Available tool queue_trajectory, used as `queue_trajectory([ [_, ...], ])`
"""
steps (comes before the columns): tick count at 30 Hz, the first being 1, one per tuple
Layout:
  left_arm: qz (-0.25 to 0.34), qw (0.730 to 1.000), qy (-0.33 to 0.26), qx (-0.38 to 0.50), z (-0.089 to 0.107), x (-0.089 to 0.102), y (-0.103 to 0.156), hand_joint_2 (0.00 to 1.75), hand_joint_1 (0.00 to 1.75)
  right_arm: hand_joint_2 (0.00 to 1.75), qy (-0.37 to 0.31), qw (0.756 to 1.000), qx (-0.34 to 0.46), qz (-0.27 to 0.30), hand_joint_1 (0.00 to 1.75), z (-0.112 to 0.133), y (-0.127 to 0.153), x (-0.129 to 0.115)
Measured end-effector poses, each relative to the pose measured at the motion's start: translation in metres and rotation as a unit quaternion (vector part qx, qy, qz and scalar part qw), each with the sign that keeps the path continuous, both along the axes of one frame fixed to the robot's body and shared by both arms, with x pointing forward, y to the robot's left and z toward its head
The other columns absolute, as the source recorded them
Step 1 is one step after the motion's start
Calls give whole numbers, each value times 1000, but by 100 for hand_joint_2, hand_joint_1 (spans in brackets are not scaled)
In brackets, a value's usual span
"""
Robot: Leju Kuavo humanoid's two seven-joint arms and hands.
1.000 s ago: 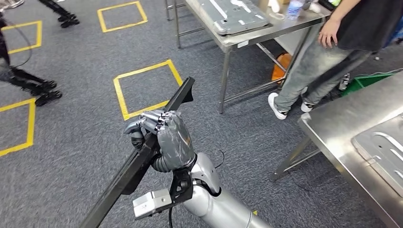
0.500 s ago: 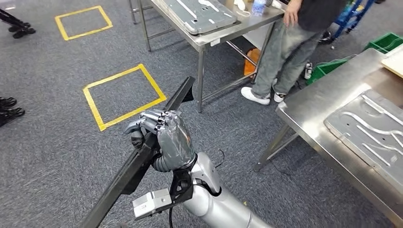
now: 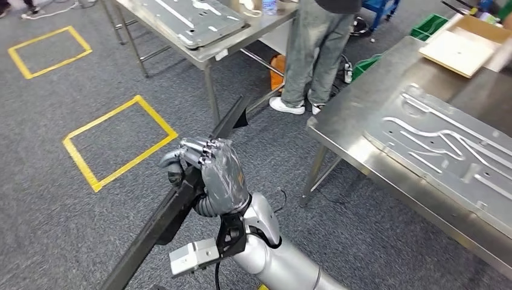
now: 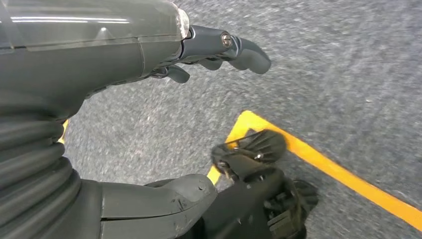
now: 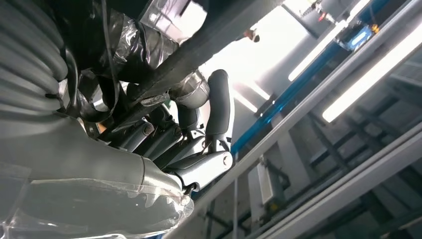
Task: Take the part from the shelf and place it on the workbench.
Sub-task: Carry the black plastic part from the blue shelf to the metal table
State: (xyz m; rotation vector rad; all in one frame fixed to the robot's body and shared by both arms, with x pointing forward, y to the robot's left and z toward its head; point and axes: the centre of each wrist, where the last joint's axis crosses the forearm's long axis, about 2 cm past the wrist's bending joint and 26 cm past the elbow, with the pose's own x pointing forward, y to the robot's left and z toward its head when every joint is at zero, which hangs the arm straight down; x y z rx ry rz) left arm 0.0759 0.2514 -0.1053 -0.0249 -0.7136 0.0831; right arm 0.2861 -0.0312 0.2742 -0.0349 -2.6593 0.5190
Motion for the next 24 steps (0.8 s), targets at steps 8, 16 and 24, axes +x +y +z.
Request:
queue_trajectory([
  [8,3,1000,5,1,-1,-6,4,175,0,175,2,1000,-1,0,175,0,0,0],
  [16,4,1000,0,-2,0,-1,3,175,0,175,-3,1000,-4,-5,175,-1,-1,0],
  [24,3,1000,-1,-3,0,0,2,175,0,175,-3,1000,-5,-7,175,-1,-2,0],
])
